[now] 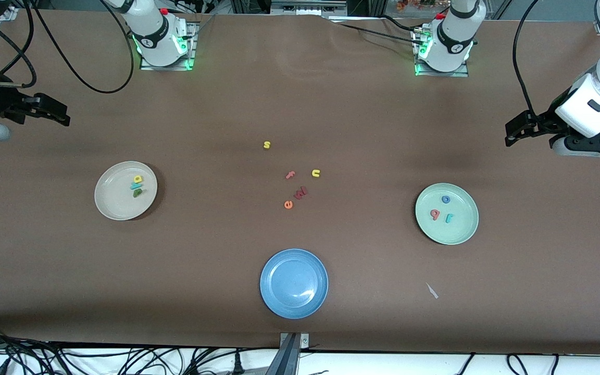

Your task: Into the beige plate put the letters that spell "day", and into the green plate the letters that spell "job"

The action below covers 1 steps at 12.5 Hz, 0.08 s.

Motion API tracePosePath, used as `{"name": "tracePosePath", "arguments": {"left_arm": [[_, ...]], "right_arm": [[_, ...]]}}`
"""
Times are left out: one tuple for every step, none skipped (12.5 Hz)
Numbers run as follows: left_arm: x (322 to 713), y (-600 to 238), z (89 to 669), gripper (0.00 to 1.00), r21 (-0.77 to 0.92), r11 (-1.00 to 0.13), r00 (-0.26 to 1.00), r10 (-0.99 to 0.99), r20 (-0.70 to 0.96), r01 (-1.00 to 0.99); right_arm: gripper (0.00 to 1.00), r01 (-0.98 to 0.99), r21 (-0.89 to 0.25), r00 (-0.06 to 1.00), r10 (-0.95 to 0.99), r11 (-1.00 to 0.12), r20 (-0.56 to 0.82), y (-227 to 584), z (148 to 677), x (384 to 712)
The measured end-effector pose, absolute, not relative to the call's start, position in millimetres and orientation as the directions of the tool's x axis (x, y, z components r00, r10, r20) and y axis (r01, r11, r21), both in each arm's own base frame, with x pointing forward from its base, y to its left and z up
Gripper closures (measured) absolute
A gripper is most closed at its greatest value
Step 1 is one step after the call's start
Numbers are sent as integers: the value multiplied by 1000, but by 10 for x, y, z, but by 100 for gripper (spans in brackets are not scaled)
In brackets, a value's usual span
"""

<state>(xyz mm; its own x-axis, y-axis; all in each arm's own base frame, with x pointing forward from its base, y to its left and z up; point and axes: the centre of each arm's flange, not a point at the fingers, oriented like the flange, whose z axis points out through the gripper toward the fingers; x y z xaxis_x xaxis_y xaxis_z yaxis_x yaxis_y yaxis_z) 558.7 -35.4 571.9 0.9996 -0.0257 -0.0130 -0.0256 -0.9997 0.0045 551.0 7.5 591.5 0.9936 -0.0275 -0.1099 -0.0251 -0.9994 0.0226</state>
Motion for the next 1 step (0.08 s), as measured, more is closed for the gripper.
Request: {"name": "tracePosePath", "arguments": {"left_arm": [[5587,-356,5719,0,4,-1000,1000,-26,-13,-26]], "right_arm": [[0,-25,23,994,-27,-999,-110,75,5915,5510]]}}
